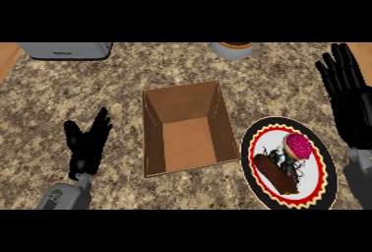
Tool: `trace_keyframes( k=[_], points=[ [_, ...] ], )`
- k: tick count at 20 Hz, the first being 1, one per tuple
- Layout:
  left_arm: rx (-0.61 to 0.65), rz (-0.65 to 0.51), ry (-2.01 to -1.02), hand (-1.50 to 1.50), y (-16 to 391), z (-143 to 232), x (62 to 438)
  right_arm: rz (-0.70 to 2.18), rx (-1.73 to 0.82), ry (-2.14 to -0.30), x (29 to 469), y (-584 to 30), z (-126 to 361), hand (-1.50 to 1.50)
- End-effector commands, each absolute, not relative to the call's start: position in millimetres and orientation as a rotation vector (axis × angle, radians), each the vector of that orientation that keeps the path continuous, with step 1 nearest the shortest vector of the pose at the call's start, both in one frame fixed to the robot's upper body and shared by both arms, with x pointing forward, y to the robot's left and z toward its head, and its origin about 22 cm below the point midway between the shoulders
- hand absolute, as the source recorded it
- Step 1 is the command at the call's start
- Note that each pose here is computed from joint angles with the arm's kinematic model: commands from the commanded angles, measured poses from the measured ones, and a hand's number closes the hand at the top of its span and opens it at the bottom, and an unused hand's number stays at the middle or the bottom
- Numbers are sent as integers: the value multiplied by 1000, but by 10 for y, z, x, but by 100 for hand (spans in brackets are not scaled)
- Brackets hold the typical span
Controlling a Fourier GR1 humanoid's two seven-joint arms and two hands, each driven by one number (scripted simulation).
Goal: Pick the cupcake from the plate and place it in the cardboard box
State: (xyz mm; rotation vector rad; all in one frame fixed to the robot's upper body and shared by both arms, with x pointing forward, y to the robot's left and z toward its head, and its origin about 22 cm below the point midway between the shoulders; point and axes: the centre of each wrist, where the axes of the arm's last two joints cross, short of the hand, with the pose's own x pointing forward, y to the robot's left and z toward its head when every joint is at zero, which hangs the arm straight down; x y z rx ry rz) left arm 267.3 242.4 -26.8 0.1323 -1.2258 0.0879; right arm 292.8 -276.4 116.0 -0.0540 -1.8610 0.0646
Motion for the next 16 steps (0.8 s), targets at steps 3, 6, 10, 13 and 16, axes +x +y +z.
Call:
trace_keyframes(
  k=[3, 6, 10, 13, 16],
  points=[
    [278, -61, -1369, 0, 2632, -105, 2631, 59, -26, -1971, 3172, -2806, 1406, -150],
    [421, -220, -1482, 0, 2942, 123, 2602, 37, 37, -2081, 3181, -2776, 1565, -150],
    [366, -205, -1446, 0, 2875, 30, 2507, -101, -545, -1783, 2941, -3071, 672, -150],
    [352, -199, -1441, 0, 2749, 184, 2472, -191, -449, -1872, 2949, -3166, 589, -150],
    [391, -197, -1444, 0, 2773, 18, 2454, 39, -463, -1865, 2828, -3306, 760, -150]
  ],
)
